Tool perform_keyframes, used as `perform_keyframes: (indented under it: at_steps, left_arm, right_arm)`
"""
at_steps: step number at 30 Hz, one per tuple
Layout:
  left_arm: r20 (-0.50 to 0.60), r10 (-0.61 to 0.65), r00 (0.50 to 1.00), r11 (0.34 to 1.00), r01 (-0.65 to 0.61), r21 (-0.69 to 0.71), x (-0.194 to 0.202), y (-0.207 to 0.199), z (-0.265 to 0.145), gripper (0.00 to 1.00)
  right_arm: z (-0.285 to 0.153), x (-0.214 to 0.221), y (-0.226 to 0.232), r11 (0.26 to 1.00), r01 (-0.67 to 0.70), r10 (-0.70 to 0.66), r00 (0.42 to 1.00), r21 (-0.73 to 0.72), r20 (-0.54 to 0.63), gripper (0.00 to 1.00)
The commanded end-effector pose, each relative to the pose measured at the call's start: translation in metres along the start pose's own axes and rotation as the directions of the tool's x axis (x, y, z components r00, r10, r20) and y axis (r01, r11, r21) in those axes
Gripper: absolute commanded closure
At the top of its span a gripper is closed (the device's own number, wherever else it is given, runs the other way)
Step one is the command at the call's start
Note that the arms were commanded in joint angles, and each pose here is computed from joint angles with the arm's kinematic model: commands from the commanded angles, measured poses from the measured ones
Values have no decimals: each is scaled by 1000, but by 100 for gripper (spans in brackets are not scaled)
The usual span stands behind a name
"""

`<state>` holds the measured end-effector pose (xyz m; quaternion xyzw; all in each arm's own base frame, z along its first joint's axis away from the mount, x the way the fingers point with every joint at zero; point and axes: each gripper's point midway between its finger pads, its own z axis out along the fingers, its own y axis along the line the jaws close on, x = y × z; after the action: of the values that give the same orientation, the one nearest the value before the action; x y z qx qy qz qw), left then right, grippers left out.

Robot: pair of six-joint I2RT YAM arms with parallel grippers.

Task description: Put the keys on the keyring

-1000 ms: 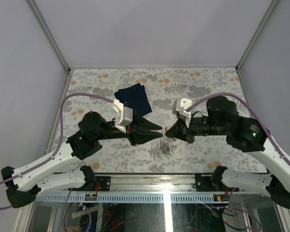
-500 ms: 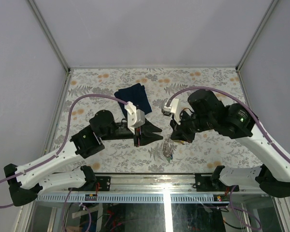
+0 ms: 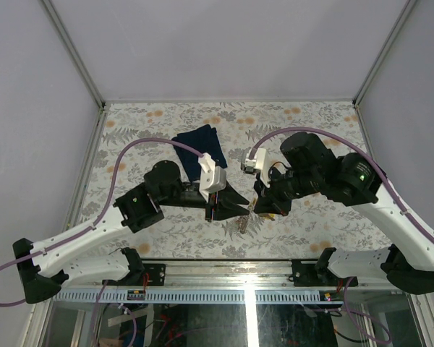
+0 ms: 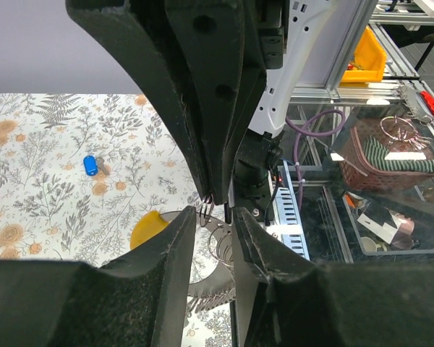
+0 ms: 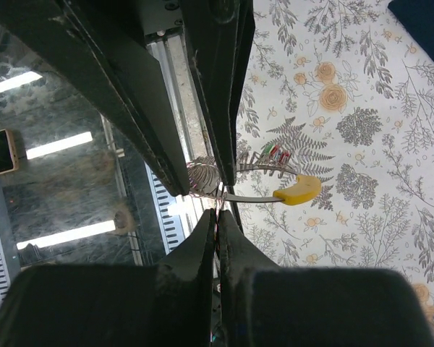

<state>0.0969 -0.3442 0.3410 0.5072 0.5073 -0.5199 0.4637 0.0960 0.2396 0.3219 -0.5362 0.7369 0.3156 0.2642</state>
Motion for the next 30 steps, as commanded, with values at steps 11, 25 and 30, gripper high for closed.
perform_keyframes:
  at_steps: [11,25,30]
  left_arm:
    - [44,49,998,997,-52,61,-21,-8,6,77]
    - [37,53,998,996,-55,71,-19,-11,6,87]
    - [34,52,998,996,-55,72,-19,-11,5,90]
  right_arm:
    - [-2,-19,15,997,8,-3,998,-75,70,100]
    - [-7,-26,14,998,15,-9,994,-57,113,100]
    - [-7,-26,14,998,15,-9,993,-54,119,100]
